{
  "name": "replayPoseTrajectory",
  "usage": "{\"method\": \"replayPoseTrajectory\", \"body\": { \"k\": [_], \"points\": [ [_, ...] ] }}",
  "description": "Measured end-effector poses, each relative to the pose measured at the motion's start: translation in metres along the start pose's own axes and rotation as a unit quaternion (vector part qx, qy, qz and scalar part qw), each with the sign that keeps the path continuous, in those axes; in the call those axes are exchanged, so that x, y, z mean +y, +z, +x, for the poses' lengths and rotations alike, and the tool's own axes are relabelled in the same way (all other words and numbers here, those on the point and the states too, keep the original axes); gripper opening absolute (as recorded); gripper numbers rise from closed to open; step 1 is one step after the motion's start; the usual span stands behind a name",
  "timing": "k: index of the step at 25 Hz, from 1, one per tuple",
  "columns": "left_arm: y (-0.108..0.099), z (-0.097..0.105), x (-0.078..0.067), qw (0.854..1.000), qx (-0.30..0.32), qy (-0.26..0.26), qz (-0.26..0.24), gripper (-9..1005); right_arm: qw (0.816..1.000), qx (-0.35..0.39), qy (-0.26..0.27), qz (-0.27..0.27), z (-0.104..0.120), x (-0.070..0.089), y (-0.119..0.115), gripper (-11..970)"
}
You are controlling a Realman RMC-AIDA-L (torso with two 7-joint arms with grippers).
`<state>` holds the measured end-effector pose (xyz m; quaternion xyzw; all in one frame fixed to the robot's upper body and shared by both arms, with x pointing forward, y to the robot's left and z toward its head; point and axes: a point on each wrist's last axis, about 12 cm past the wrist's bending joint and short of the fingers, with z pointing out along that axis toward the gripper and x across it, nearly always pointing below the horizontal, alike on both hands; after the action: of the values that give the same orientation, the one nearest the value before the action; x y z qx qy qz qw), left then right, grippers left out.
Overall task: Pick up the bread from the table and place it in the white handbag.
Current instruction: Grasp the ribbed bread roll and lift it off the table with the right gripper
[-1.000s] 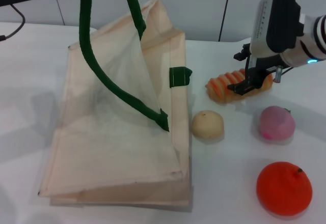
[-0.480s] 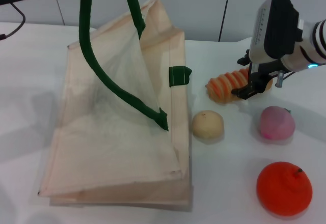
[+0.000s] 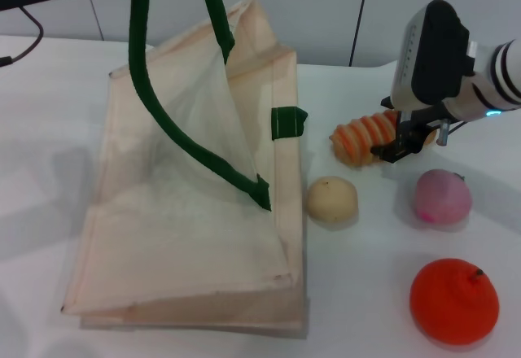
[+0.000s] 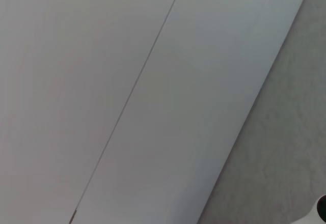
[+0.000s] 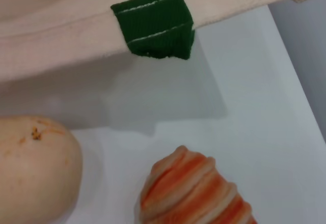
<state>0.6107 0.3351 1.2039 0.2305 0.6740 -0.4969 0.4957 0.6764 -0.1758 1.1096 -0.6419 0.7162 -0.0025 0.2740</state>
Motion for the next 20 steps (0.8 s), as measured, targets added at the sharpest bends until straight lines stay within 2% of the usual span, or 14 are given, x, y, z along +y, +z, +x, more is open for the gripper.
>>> {"method": "replayPoseTrajectory", "body": {
  "k": [3,8,13,20],
  "points": [
    [0.0002,-0.0002,0.0000,1.000,-0.001,0.000,0.000,146,1.000,0.006,-0.009,-0.003,-0.0013,0.0001,0.0000,863],
    [0.0020,0.0005,0.0000,1.000,-0.002,0.000,0.001,146,1.000,0.017,-0.023,-0.007,0.0014,0.0021,0.0009,778],
    [0.0036,0.0010,0.0004,1.000,-0.002,-0.001,-0.001,146,0.999,0.022,-0.028,0.001,0.0037,0.0013,0.0015,618],
    [0.0060,0.0007,0.0000,1.000,-0.002,-0.001,0.002,147,0.999,0.020,-0.025,0.014,0.0043,0.0004,0.0030,574]
  ]
}}
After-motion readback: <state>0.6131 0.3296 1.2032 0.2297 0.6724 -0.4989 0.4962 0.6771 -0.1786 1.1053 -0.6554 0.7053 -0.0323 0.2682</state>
